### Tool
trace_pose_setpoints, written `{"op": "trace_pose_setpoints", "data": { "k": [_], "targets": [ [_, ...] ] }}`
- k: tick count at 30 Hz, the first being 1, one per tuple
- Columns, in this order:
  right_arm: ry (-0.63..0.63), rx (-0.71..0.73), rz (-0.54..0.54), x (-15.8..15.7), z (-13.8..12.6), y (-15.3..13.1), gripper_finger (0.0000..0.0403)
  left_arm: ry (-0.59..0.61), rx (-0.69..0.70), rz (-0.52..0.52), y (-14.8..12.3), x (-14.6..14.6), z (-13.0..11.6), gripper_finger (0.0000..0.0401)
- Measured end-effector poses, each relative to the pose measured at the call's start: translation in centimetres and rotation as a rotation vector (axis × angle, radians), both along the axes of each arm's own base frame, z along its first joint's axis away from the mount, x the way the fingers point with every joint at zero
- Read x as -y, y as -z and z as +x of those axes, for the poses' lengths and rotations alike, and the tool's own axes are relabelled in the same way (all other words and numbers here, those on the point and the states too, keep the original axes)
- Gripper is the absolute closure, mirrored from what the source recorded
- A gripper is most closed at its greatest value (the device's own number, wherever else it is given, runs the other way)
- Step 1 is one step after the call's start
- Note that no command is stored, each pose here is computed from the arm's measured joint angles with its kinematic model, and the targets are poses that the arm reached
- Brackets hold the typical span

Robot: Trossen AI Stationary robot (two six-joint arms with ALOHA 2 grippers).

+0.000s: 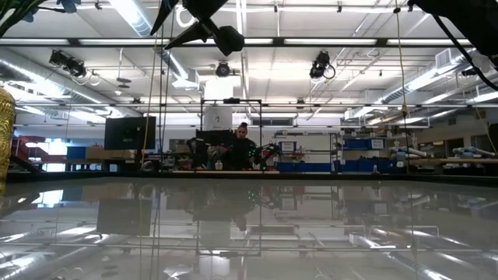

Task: Sort flowers into vase by color
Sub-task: Put the black tulip into the yellow vase

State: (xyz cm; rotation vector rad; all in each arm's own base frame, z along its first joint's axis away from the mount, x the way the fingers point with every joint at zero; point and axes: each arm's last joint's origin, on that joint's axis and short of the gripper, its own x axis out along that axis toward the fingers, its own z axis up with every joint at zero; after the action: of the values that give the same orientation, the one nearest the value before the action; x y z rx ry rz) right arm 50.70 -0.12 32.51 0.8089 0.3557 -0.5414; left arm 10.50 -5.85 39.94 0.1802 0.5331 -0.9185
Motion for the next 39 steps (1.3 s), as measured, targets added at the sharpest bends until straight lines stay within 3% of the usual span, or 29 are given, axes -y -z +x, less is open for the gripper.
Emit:
{"op": "trace_pose_setpoints", "data": {
  "k": [10,20,26,32,36,39],
  "targets": [
    [-0.004,0.000,0.000,-0.1,0.0,0.0,0.0252,0.002,-0.064,0.190,1.8,2.1,2.3,0.0397],
    [-0.019,-0.024,-0.001,-0.8,-0.1,0.2,0.0252,-0.069,-0.099,0.205,2.0,2.2,2.8,0.0377],
    [-0.049,-0.023,0.011,-1.1,-0.1,0.2,0.0247,-0.102,-0.111,0.166,1.6,2.2,2.7,0.0313],
    [-0.075,0.002,0.013,-1.2,0.1,0.0,0.0227,-0.174,-0.214,0.121,0.4,1.8,1.9,0.0204],
    [-0.093,0.049,0.006,-1.3,0.3,-0.5,0.0214,-0.213,-0.268,0.095,-1.4,1.0,0.5,0.0141],
    [-0.132,0.100,0.008,-1.4,0.6,-0.9,0.0210,-0.237,-0.268,0.056,-3.4,0.4,-0.7,0.0119]
  ]
}}
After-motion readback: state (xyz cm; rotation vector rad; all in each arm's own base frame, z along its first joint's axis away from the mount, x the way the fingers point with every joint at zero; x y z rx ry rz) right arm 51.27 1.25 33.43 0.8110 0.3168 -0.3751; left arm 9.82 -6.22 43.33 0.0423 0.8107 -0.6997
